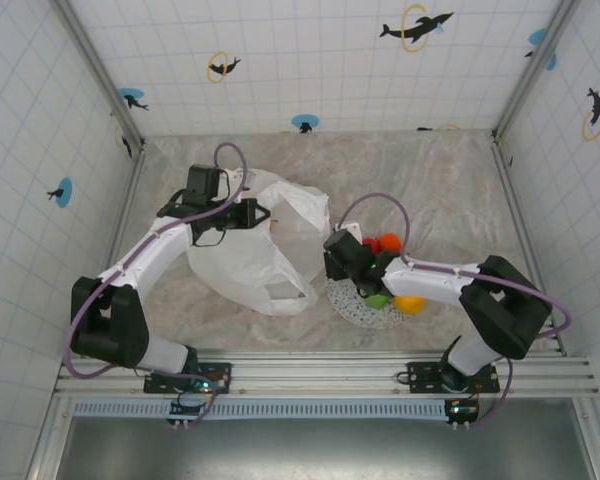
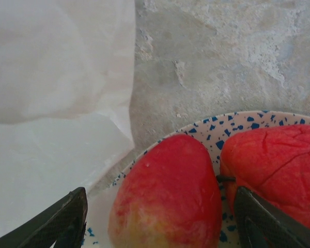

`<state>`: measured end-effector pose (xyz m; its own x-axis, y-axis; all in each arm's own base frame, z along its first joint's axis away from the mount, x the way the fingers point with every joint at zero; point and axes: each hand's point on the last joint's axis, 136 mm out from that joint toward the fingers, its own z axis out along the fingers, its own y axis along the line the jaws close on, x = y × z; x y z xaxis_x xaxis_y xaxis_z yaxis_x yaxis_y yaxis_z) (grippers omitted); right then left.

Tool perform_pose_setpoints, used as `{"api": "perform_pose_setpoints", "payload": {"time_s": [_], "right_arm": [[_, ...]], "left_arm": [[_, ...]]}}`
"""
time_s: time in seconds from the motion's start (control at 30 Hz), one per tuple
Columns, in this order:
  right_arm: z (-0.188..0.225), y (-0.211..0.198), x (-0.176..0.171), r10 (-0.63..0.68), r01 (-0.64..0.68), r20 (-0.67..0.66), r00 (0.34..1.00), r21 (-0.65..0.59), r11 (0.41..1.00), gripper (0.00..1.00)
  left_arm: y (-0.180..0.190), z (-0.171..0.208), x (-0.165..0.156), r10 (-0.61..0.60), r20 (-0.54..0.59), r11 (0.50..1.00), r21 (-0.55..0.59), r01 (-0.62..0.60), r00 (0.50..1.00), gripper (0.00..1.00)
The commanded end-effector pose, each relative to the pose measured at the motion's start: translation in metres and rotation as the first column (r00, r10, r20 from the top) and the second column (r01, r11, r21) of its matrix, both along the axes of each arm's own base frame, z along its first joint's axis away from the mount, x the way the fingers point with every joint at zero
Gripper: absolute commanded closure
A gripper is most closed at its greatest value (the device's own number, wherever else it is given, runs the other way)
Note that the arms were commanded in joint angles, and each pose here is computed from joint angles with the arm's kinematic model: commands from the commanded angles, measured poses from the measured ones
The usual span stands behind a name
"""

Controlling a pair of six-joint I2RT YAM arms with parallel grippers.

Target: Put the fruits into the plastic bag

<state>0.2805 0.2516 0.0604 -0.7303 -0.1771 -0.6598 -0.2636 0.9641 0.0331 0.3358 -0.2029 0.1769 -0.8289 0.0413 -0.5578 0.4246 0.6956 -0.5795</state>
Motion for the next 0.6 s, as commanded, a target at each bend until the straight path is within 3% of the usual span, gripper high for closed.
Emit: {"api": "perform_pose_setpoints", "payload": {"time_s": [0.0, 0.57], "right_arm": [[0.002, 0.003, 0.006, -0.023, 0.023, -0.004, 1.000, -0.002, 1.000, 0.25], [-0.015, 0.009, 0.016, -0.029, 0.028, -0.030, 0.999, -0.017, 0.999, 0.32]], "left_arm": [[0.003, -0.001, -0.003, 0.009, -0.016, 1.000, -0.007, -0.009, 1.000, 1.00], [0.003, 0.001, -0.003, 0.010, -0.021, 1.000, -0.026, -0.010, 1.000, 1.00]]}}
